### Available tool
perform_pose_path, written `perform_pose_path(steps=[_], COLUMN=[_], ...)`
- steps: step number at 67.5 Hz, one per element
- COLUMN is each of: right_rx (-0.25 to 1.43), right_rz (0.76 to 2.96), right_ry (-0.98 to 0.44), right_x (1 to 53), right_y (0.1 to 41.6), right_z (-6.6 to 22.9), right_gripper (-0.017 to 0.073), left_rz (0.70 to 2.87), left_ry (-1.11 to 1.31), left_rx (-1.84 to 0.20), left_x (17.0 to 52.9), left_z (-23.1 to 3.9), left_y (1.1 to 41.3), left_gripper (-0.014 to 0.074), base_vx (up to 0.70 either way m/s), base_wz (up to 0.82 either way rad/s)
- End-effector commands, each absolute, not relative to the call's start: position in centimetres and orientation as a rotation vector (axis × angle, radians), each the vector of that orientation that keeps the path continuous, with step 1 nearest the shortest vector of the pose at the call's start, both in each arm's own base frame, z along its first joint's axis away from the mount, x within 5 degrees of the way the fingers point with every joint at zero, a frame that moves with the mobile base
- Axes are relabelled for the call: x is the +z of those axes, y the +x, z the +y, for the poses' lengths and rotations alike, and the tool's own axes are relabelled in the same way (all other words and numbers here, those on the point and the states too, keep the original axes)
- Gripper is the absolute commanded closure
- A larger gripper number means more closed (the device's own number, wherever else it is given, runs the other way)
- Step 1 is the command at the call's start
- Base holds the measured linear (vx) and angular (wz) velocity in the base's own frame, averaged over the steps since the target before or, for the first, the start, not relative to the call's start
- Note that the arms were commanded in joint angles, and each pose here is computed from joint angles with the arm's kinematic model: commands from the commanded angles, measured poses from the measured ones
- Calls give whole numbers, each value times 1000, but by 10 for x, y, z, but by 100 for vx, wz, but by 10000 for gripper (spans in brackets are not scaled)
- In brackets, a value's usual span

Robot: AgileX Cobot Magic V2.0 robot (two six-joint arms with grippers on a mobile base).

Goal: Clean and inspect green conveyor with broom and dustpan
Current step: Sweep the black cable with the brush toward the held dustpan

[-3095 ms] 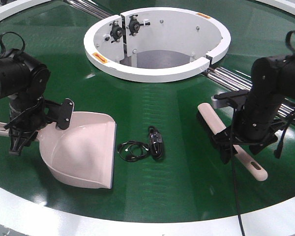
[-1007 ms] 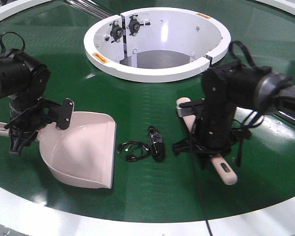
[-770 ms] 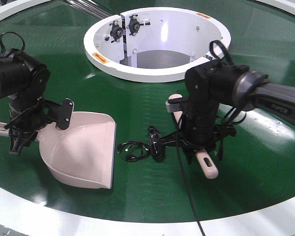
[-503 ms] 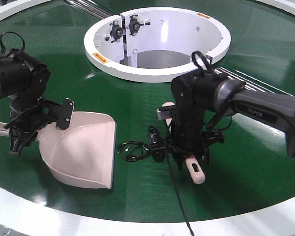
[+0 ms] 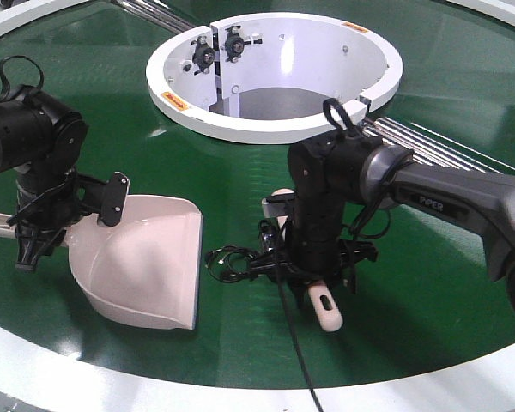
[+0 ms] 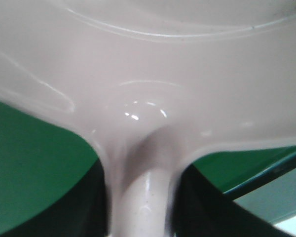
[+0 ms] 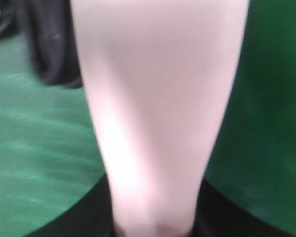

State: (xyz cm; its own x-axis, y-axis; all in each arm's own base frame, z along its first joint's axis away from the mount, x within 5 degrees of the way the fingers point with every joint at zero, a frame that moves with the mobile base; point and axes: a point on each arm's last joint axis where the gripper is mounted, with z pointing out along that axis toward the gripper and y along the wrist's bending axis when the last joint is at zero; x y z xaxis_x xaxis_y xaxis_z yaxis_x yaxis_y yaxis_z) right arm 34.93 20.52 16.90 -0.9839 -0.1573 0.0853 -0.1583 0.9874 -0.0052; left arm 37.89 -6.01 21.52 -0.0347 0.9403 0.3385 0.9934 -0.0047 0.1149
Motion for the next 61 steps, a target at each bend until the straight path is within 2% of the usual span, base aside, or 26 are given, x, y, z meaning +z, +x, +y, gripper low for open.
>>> perform_pose_path(steps=[1, 16, 41, 51, 61], right_rx=[-26, -145, -352, -442, -538], right_rz=[-3024, -3011, -2982, -3010, -3041], right_ry=[273, 347, 534, 642, 727], right_x=[194, 196, 193, 210, 233], right_y=[342, 342, 336, 331, 330], right_z=[208, 233, 306, 332, 345], right_gripper=[563, 562, 562, 562, 562], left_rz=[-2105, -2105, -2105, -2105, -2105], left_ry=[-2065, -2065, -2065, -2065, -2065], left_rx=[-561, -561, -561, -561, -561], left_x=[241, 241, 241, 241, 241], left_z=[-58, -58, -58, -58, -58], left_y=[376, 376, 376, 376, 376], left_gripper=[600, 600, 600, 600, 600], base_vx=[0, 0, 0, 0, 0], base_wz=[0, 0, 0, 0, 0])
